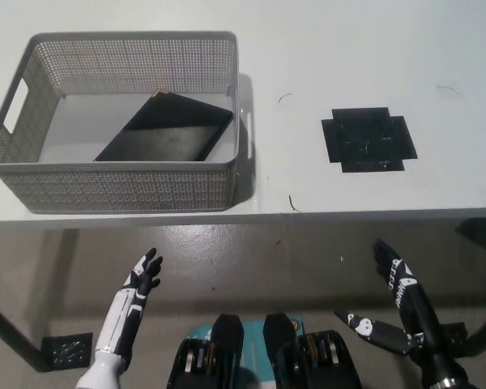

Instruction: A notebook is kept standing on the table on the right hand side and a container is kept on the left hand side and the robot uses its right hand to grab the notebook and places it in the container

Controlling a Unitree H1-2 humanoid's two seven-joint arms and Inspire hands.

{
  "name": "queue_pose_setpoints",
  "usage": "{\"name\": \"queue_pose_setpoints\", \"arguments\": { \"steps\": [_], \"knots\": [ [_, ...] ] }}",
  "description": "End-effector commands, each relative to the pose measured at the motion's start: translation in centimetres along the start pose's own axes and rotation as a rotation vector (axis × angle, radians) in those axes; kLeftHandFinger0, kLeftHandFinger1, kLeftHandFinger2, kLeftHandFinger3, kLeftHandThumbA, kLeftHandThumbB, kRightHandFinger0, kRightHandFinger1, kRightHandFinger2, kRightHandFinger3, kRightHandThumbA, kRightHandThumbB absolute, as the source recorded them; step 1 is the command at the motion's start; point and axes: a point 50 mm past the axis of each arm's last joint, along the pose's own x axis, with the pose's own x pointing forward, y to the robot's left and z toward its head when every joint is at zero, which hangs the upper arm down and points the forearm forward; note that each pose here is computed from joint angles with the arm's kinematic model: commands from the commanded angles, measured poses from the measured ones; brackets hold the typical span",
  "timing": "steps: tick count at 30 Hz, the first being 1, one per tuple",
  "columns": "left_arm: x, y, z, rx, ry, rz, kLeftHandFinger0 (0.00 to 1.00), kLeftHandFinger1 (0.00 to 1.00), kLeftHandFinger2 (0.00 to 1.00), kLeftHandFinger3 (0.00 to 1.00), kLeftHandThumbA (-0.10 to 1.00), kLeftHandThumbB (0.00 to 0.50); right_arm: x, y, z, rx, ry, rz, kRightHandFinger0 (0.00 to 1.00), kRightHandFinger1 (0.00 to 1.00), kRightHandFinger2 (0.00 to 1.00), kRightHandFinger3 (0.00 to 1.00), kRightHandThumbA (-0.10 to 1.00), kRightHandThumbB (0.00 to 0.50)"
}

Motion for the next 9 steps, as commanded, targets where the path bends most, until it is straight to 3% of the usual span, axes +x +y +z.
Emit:
{"name": "queue_pose_setpoints", "arguments": {
  "steps": [1,6,9],
  "knots": [
    [0.65,0.43,0.82,0.008,-0.027,0.004,1.00,1.00,1.00,1.00,1.00,0.324,0.92,-0.61,1.15,-0.016,-0.028,0.022,1.00,1.00,1.00,1.00,0.91,0.117],
    [0.47,0.47,0.74,0.008,-0.029,0.006,1.00,1.00,1.00,1.00,1.00,0.282,1.10,-0.71,1.17,-0.010,-0.018,0.028,1.00,1.00,1.00,1.00,0.90,0.136],
    [0.50,0.44,0.67,0.004,-0.027,0.009,1.00,1.00,1.00,1.00,1.00,0.274,1.12,-0.71,1.22,-0.015,-0.017,0.033,1.00,1.00,1.00,1.00,0.90,0.120]
  ]
}}
